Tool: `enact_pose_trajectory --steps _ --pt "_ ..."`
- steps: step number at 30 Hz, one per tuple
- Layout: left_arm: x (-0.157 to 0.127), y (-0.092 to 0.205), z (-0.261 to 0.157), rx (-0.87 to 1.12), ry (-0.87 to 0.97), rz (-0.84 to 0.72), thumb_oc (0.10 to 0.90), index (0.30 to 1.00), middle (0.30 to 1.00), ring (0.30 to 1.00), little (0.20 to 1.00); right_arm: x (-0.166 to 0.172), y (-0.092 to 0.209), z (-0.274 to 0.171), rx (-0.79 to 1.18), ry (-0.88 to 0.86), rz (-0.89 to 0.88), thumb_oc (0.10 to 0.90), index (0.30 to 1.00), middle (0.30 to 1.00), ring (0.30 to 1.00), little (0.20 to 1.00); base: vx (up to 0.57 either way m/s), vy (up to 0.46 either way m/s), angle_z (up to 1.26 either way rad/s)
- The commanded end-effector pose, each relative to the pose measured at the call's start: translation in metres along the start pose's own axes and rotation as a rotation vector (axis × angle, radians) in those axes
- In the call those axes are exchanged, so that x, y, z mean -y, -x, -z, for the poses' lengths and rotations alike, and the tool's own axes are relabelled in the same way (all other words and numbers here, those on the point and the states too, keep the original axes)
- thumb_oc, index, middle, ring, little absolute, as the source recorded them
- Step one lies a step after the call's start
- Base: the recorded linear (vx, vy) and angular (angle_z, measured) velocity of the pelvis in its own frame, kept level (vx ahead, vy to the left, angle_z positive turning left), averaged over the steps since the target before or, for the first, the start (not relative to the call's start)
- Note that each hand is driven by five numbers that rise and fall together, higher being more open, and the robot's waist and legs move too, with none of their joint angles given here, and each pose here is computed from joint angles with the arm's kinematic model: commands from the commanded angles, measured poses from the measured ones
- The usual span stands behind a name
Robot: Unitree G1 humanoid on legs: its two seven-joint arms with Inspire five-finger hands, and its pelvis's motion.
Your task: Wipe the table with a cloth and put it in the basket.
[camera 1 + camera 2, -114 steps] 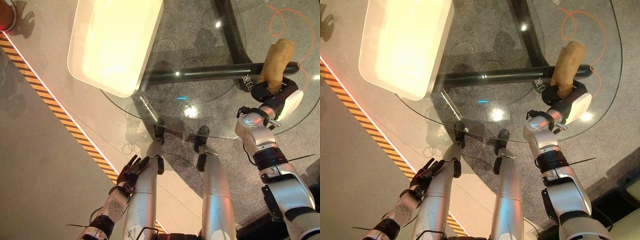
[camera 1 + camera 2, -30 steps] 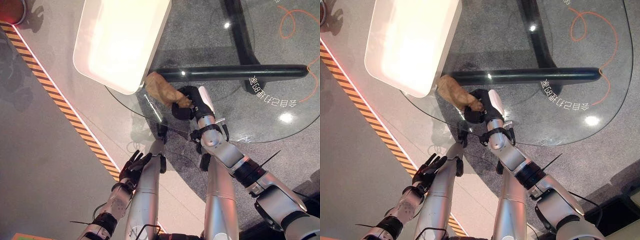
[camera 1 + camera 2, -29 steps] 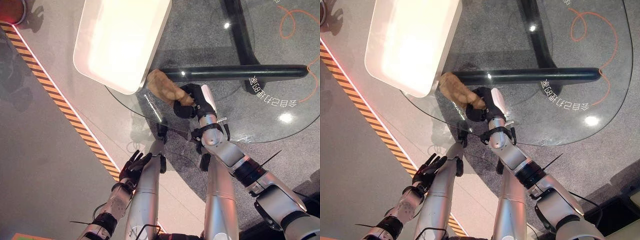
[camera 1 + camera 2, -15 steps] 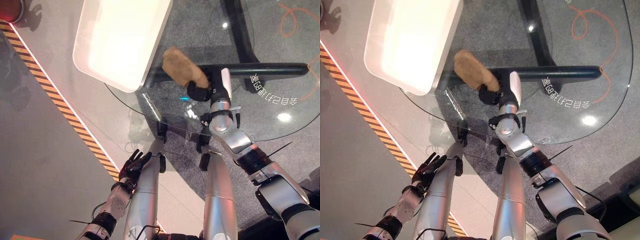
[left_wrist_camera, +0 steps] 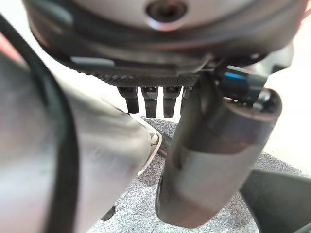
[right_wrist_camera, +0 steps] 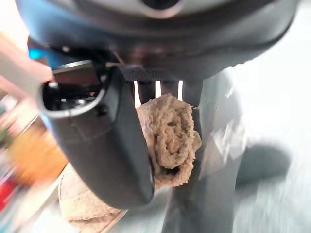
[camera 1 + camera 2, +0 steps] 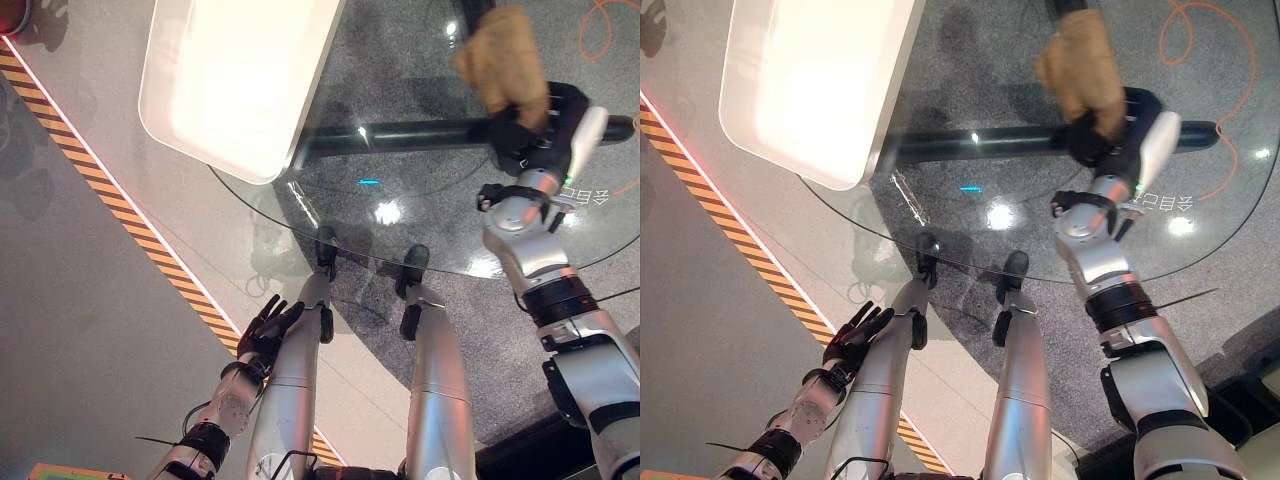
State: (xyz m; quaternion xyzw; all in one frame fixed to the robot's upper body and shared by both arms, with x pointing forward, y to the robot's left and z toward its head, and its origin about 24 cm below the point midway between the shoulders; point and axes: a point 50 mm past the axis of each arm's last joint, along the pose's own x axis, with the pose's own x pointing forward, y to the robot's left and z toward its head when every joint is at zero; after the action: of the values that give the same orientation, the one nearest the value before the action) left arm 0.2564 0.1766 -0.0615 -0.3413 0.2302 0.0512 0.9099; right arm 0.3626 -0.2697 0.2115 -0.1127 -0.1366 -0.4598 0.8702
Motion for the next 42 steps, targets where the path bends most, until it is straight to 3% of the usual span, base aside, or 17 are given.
enact_pose_trajectory --steps 1,4,9,16,24,33,35,42 --pt "-0.010 0.017 0.033 -0.082 0.062 0.000 0.800 0.900 0.900 0.900 0.900 0.076 -0.034 0.019 -0.006 0.054 0.370 0.100 0.300 0.300 0.300 0.200 0.00 0.000 0.00" --pt "-0.009 0.017 0.031 -0.079 0.066 0.005 0.800 0.900 0.900 0.900 0.900 0.083 -0.035 0.023 -0.059 -0.080 0.395 0.100 0.300 0.300 0.300 0.200 -0.01 0.001 -0.07" --pt "-0.009 0.017 0.030 -0.085 0.064 0.004 0.800 0.900 0.900 0.900 0.900 0.086 -0.036 0.028 -0.100 -0.165 0.415 0.100 0.300 0.300 0.300 0.200 0.00 0.003 -0.02" --pt "-0.009 0.016 0.030 -0.084 0.067 0.002 0.800 0.900 0.900 0.900 0.900 0.079 -0.036 0.022 -0.075 -0.169 0.366 0.100 0.300 0.300 0.300 0.200 -0.01 0.002 -0.03" --pt "-0.009 0.016 0.029 -0.086 0.075 -0.006 0.800 0.900 0.900 0.900 0.900 0.060 -0.034 -0.002 0.053 -0.113 0.192 0.100 0.300 0.300 0.300 0.200 0.00 0.000 0.00" --pt "-0.009 0.015 0.028 -0.073 0.080 -0.004 0.800 0.900 0.900 0.900 0.900 0.021 -0.008 -0.015 0.180 0.018 -0.176 0.100 0.300 0.300 0.300 0.200 0.00 0.000 0.00" --pt "-0.008 0.014 0.028 -0.071 0.082 -0.001 0.800 0.900 0.900 0.900 0.900 0.000 0.015 -0.009 0.208 0.094 -0.354 0.100 0.300 0.300 0.300 0.200 0.00 0.000 0.00" --pt "-0.004 0.010 0.030 -0.068 0.087 0.011 0.800 0.900 0.900 0.900 0.900 -0.032 0.050 0.003 0.219 0.121 -0.593 0.100 0.300 0.300 0.300 0.200 0.00 0.003 0.00"
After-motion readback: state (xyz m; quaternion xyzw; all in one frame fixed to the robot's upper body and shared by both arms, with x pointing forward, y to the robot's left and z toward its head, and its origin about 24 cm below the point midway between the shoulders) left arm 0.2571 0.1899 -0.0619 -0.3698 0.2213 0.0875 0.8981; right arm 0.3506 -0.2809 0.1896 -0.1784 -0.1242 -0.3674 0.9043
